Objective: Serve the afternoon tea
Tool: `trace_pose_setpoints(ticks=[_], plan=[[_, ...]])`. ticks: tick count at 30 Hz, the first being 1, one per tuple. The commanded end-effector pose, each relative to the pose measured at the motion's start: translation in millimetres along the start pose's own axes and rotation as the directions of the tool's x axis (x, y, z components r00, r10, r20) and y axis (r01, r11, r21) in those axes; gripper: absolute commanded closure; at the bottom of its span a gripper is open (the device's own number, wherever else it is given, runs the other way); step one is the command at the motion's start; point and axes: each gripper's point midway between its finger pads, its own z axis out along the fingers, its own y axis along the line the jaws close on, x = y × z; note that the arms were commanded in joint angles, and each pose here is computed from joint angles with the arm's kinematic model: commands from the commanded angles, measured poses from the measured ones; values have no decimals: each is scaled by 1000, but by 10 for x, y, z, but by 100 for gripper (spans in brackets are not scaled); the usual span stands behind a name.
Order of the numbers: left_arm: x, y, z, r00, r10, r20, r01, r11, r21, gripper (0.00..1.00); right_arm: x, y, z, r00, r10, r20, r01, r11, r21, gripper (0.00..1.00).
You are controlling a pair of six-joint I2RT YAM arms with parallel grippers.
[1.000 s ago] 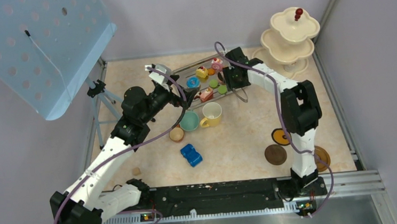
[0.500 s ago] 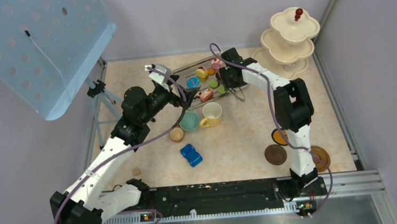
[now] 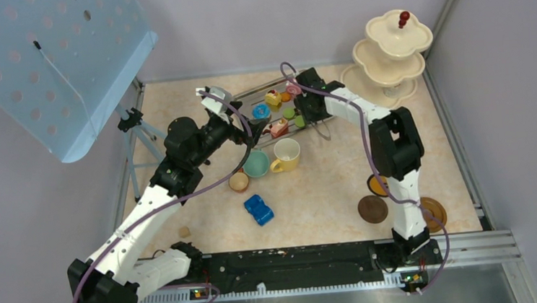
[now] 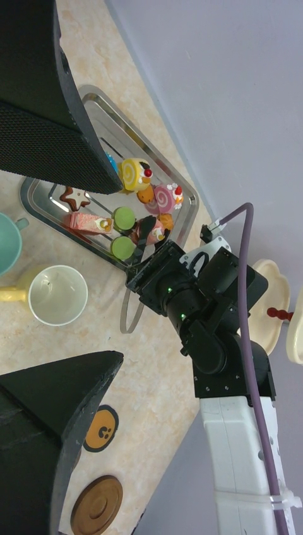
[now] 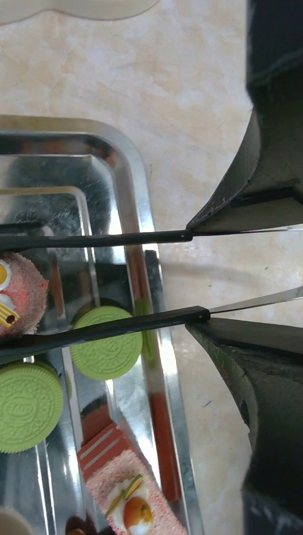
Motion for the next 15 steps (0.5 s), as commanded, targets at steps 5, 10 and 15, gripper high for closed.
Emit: trace_pose_setpoints(ticks=[5, 10, 15], plan=[[-86, -18, -2, 999, 9, 34, -9, 1000, 4, 1, -337, -269, -726, 978, 67, 198, -81, 994, 66, 66], [-83, -36, 4, 999, 3, 35, -3, 1000, 14, 1, -327, -561, -753, 959, 135, 249, -173, 976, 135, 66], [-90, -37, 0, 999, 3, 37, -3, 1000, 13, 1, -372, -886, -576, 917, 281, 283, -332, 931, 150, 66]])
